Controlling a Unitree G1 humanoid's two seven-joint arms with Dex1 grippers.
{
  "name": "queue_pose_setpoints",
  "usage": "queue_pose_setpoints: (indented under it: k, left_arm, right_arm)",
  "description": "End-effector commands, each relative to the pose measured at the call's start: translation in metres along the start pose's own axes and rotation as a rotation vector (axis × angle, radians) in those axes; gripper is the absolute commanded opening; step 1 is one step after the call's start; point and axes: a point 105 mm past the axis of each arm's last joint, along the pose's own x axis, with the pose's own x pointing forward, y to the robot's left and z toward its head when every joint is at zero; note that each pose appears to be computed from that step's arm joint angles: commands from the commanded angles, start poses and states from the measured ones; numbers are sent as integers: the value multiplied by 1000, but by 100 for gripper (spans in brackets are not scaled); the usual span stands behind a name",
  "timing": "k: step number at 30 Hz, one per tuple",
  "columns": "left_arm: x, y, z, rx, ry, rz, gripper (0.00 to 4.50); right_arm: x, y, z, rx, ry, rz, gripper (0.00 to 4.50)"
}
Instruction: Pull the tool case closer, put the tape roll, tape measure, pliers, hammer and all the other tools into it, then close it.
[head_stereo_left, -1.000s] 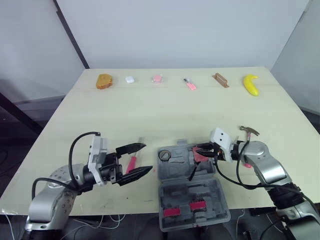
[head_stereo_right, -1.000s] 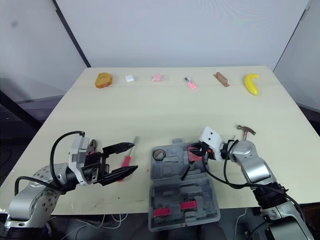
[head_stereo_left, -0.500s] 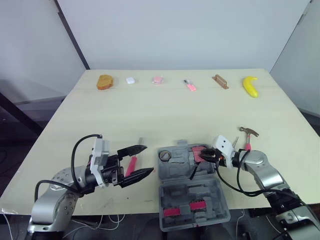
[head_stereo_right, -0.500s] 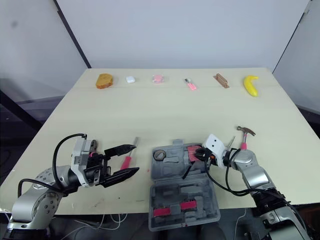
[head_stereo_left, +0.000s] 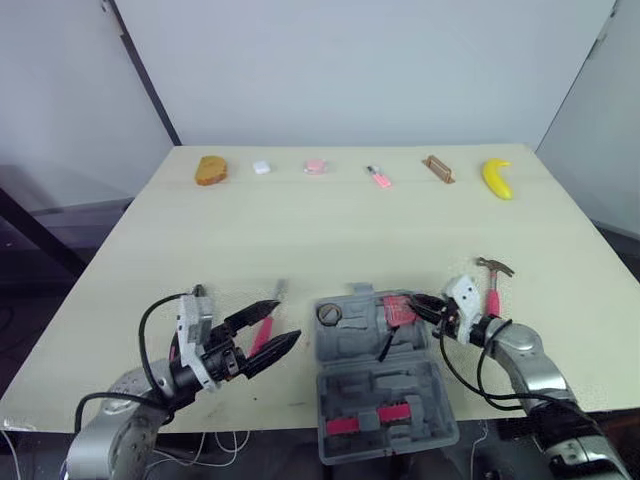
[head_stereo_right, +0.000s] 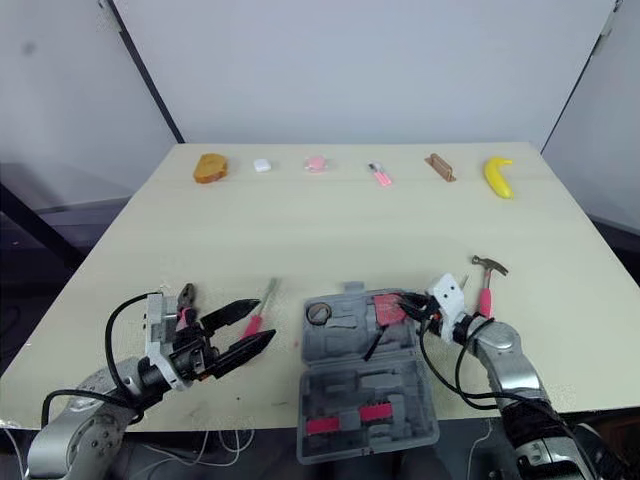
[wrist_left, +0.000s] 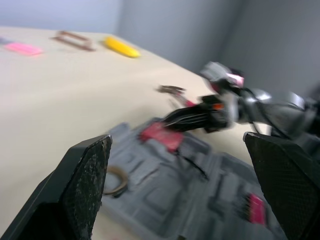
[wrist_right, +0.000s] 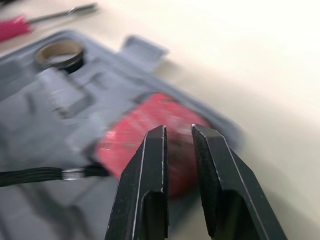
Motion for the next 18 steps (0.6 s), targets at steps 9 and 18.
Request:
queue_pose_setpoints:
  k: [9,18]
  left_arm:
    - [-70,-17,6,-23,-51,335,450]
    - [-121,-18,-11,-76,34,516,450]
  right_arm:
    - [-110,9,9,-5,-69,-104,357]
    - [-211,21,-9,62,46,-312,448]
